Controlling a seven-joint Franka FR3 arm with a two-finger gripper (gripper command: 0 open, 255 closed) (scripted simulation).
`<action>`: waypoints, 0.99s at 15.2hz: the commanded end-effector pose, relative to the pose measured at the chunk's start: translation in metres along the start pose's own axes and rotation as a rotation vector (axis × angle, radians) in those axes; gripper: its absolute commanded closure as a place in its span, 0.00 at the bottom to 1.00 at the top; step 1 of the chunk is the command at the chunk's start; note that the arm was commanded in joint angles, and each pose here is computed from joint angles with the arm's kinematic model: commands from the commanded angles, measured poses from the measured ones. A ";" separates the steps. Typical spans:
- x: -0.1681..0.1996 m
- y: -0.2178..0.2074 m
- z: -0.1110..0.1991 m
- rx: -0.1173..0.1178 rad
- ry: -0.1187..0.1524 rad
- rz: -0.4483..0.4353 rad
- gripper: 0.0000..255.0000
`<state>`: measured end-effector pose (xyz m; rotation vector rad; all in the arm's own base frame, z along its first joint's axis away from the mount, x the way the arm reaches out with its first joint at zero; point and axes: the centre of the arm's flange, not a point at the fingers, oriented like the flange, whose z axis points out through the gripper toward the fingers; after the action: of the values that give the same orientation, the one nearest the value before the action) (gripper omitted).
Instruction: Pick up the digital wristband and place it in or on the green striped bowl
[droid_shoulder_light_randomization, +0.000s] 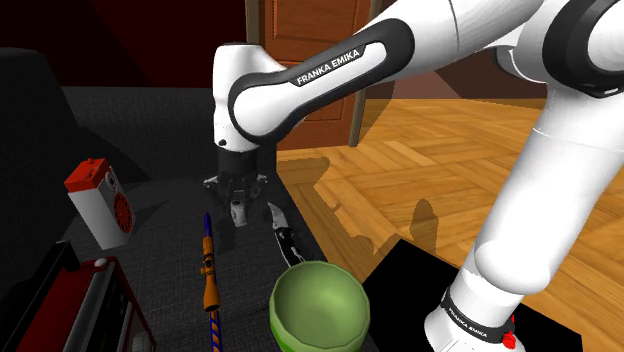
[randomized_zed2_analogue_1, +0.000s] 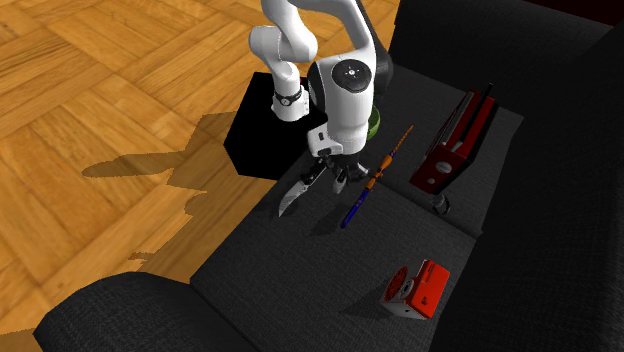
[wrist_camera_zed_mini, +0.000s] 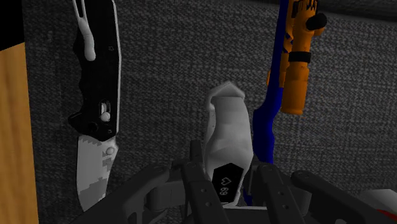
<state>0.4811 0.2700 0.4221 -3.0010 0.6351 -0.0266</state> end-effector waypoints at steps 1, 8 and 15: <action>-0.001 0.000 -0.010 0.000 0.000 0.000 1.00; -0.001 -0.003 -0.047 0.000 0.000 0.000 1.00; -0.001 -0.006 -0.084 0.000 0.000 0.000 1.00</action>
<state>0.4800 0.2693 0.5011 -3.0009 0.6350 -0.0266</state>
